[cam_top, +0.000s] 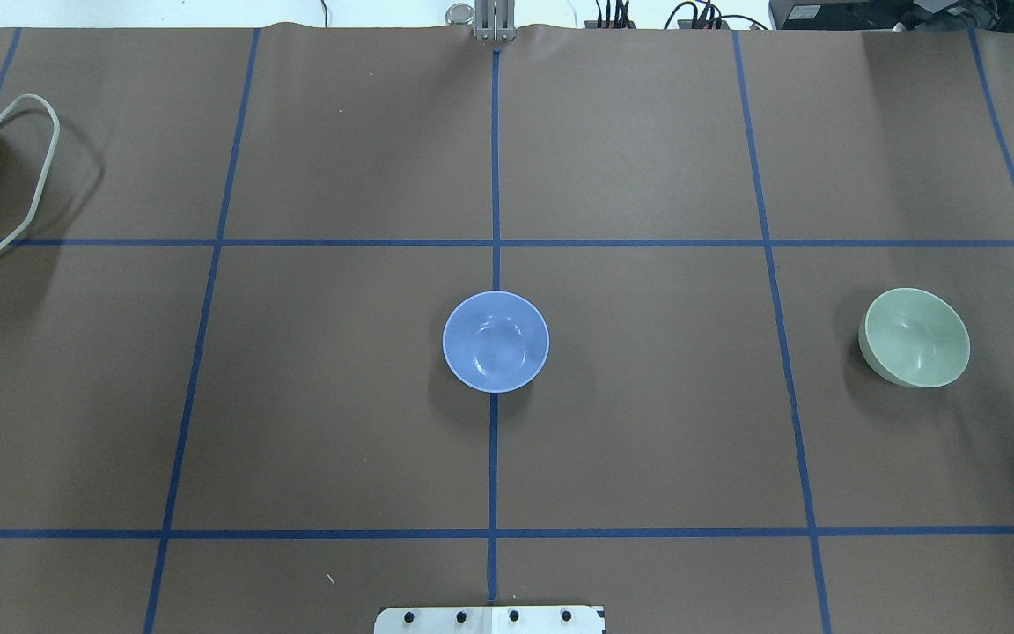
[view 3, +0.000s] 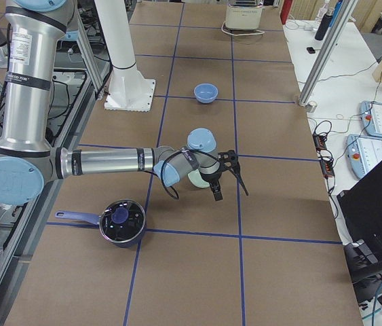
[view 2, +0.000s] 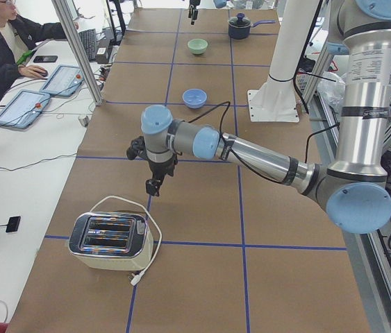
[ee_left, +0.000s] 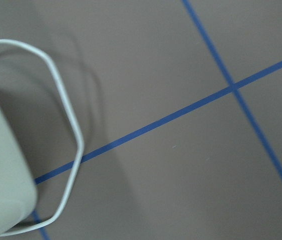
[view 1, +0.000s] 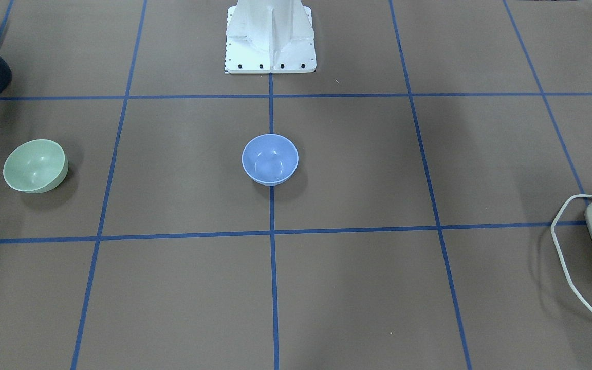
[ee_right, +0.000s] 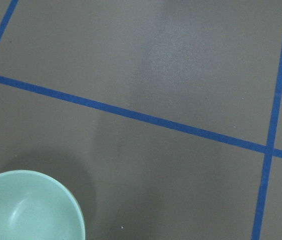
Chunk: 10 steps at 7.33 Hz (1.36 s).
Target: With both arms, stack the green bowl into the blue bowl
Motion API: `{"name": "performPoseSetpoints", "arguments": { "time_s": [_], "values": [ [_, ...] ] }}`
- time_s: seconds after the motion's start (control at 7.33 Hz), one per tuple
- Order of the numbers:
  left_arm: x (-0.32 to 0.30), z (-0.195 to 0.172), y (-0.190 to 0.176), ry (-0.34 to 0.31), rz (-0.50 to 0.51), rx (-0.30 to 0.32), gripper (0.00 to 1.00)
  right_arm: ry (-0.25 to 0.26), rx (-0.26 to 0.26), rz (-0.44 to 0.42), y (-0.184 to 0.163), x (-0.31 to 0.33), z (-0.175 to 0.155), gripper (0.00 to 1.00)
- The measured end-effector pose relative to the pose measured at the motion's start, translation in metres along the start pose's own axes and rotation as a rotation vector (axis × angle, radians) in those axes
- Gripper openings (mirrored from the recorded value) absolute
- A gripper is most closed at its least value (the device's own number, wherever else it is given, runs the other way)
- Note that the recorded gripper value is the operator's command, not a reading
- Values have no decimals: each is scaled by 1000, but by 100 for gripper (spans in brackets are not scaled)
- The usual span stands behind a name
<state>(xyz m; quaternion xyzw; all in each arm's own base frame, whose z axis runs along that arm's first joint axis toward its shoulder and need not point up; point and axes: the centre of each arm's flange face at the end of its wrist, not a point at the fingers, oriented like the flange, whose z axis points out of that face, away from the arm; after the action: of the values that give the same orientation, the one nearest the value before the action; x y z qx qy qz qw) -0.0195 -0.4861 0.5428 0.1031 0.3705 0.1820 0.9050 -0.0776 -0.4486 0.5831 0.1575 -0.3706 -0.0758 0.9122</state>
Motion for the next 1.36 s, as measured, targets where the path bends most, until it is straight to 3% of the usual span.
{"name": "performPoseSetpoints", "arguments": {
  "time_s": [0.41,0.82,0.95,1.09,1.23,1.36],
  "values": [
    [-68,-5,89,12,-124,12,98,3,-26,-1,2,-3,15,100],
    [-71,-5,100,14,-139,14,98,-28,-79,-73,-1,-42,47,100],
    [-71,-5,100,13,-138,15,98,-39,-104,-105,2,-58,60,92],
    [-71,-5,100,13,-138,16,98,-44,-126,-126,7,-67,72,35],
    [-71,-5,100,14,-139,15,98,-45,-143,-136,11,-71,79,1],
    [-72,-5,100,14,-139,14,98,-46,-150,-141,12,-73,83,0]
  ]
}}
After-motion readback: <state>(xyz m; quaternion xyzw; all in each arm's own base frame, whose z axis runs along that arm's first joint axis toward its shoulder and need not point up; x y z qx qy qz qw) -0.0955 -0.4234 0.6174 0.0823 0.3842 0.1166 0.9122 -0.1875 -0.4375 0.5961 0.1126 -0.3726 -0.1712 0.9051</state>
